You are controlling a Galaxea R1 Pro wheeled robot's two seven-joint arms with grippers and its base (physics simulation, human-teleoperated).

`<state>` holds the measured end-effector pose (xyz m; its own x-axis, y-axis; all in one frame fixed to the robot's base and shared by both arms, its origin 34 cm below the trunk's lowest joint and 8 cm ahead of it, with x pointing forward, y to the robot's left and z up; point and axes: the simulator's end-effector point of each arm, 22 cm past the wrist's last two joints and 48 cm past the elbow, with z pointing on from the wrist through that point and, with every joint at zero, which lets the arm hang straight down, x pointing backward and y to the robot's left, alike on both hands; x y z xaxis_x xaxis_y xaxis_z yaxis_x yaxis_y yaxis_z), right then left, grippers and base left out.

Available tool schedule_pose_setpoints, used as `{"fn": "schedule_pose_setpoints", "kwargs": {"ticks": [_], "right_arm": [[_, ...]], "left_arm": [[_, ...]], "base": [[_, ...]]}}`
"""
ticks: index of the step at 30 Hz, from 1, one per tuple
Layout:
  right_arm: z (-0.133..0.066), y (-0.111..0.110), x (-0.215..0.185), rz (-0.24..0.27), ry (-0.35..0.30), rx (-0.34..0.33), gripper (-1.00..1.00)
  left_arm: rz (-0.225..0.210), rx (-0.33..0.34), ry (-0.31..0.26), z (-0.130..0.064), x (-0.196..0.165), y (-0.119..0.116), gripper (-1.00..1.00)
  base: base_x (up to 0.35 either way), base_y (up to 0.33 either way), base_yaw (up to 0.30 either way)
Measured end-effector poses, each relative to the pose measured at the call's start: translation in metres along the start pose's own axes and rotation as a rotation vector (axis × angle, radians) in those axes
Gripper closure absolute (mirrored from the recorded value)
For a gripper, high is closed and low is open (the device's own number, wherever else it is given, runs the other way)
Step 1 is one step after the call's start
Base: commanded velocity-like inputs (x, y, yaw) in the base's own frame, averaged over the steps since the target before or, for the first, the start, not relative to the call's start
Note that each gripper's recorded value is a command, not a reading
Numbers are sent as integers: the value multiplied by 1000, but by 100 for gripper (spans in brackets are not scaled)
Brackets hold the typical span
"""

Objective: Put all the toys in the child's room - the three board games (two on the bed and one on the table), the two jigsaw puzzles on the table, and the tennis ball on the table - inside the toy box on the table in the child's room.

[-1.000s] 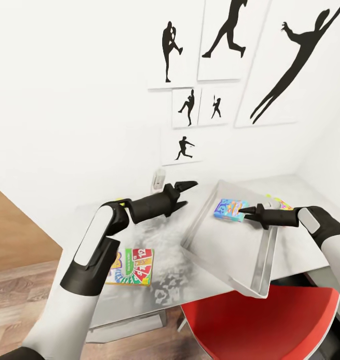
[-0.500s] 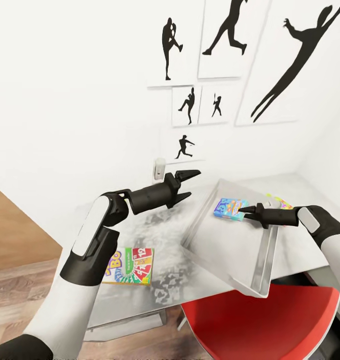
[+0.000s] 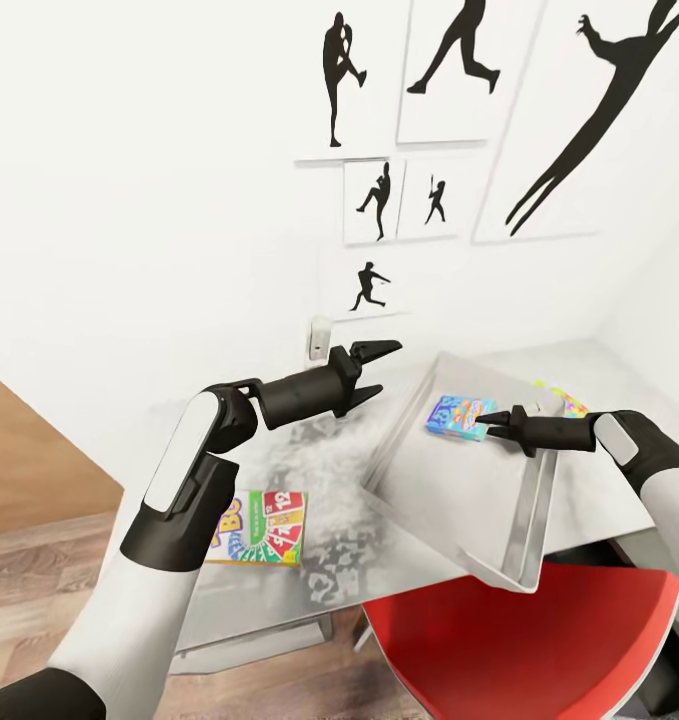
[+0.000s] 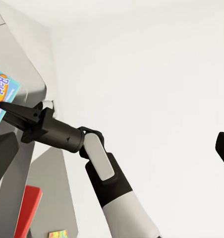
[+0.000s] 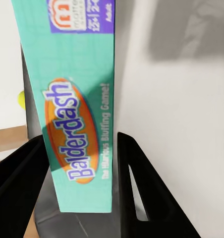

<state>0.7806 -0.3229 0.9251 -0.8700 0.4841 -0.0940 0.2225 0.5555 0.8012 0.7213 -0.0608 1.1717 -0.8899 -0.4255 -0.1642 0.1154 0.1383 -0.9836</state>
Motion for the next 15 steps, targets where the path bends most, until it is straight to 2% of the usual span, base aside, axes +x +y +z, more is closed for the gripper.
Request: {"fn": "schedule_pose_setpoints", "kwargs": {"ticks": [15], "right_arm": [[6,-4,-6,4,0,2,100]], "left_arm": [[-22,-11,5,3,0,16,-100]], "base": [[0,0,0]]}}
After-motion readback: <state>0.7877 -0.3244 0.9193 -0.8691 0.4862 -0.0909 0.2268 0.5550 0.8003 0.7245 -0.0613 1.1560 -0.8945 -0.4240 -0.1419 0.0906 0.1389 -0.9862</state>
